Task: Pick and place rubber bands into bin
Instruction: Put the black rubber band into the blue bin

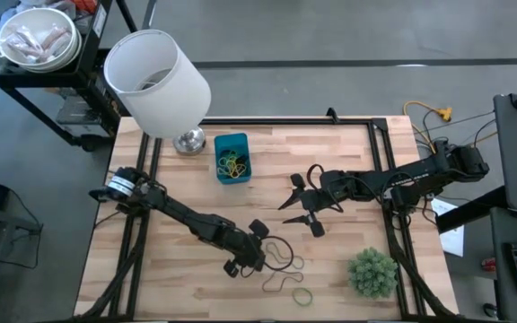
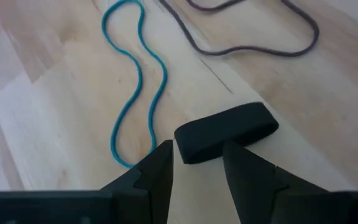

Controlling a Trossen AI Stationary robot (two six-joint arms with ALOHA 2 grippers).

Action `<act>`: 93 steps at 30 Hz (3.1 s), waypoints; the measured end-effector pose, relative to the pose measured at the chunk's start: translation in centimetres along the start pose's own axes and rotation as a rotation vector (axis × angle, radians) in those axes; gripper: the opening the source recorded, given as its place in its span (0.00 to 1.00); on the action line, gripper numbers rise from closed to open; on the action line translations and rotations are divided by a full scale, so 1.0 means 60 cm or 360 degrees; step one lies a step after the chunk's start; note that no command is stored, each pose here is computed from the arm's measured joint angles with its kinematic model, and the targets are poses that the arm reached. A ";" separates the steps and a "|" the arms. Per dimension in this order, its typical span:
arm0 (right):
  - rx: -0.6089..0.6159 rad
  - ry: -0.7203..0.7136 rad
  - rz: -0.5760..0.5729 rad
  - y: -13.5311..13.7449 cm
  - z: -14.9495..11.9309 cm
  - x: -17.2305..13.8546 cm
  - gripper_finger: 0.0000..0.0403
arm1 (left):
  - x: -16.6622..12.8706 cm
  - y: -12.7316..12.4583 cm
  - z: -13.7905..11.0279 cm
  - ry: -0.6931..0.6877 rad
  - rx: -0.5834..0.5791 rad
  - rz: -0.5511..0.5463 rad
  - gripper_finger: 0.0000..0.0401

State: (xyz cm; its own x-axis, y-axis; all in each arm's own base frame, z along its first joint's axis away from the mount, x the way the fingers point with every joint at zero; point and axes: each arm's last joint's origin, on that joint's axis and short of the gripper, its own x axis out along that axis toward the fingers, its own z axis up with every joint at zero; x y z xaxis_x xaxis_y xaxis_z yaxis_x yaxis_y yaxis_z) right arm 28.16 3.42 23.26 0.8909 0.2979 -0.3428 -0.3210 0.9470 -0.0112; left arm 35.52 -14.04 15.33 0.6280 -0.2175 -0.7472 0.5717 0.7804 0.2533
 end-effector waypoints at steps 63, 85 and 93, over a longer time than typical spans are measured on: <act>0.0014 0.0042 0.0003 0.000 -0.005 0.000 0.46 | -0.023 -0.010 0.022 0.0170 0.0130 0.0296 0.00; 0.0038 0.0050 0.0005 0.001 -0.006 0.000 0.46 | -0.040 -0.001 0.029 0.0172 -0.0044 0.0554 0.00; 0.0097 0.0098 0.0008 0.001 -0.011 0.000 0.46 | -0.052 -0.006 0.017 0.0324 -0.0040 0.0531 0.00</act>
State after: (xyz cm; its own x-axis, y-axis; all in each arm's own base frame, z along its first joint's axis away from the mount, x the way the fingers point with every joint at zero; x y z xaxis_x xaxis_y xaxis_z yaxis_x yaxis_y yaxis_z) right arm 27.92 3.42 22.66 0.8674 0.2963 -0.3999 -0.3032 0.9517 0.0474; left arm 33.91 -14.24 18.21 0.6582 0.1692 -0.7336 0.3392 0.8033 0.4896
